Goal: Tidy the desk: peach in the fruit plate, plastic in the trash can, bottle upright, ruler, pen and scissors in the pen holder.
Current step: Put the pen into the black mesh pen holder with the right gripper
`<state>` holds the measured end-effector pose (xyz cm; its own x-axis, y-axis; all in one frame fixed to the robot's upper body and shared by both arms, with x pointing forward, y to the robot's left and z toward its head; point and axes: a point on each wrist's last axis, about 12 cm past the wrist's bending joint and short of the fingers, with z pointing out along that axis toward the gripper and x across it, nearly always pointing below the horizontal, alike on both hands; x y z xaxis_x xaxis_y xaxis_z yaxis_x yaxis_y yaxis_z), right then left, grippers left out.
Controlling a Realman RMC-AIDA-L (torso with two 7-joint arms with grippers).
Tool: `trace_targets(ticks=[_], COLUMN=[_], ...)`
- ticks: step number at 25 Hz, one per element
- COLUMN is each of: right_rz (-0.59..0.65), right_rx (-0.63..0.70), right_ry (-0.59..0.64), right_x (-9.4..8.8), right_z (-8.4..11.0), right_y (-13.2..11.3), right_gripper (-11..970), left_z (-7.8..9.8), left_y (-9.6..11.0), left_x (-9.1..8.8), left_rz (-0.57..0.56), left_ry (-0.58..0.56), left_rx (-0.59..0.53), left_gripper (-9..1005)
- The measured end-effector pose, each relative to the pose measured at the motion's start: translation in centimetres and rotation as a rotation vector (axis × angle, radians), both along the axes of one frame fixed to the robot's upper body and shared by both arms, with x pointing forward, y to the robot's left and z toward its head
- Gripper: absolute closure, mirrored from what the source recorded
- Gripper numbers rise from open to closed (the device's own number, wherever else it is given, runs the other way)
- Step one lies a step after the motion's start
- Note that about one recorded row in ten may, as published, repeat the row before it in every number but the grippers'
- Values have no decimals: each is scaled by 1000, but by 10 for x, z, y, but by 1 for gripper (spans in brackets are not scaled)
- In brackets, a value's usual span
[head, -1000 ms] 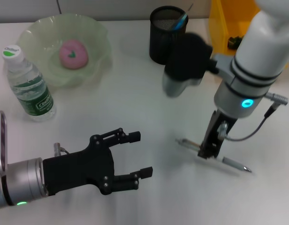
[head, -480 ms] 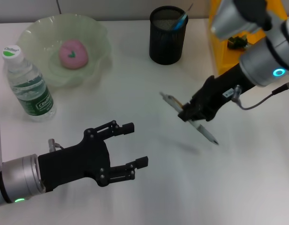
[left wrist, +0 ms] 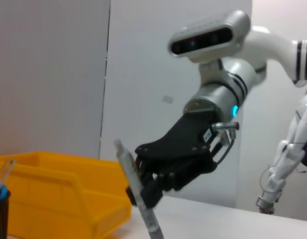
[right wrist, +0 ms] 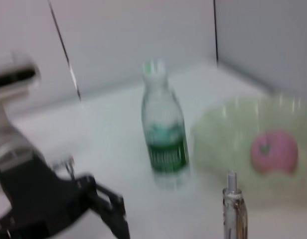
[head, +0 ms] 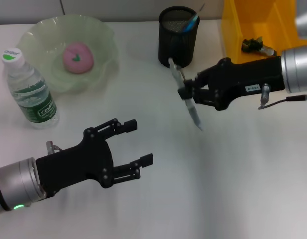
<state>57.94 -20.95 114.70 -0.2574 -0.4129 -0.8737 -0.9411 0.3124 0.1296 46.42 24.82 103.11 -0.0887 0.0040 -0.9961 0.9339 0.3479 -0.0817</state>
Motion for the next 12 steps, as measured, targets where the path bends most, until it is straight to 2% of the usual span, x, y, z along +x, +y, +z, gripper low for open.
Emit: trace_targets(ticks=[5, 12], right_rz=[-27, -81], right_rx=[160, 302], right_ry=[-109, -325], right_x=[-5, -18], right_z=[-22, -53], right_y=[-11, -16], right_gripper=[834, 833], left_z=[2, 4], left_y=[1, 3], left_x=[2, 4], left_rz=[24, 53], left_ry=[-4, -9], left_rx=[-16, -38], left_gripper=[185, 185])
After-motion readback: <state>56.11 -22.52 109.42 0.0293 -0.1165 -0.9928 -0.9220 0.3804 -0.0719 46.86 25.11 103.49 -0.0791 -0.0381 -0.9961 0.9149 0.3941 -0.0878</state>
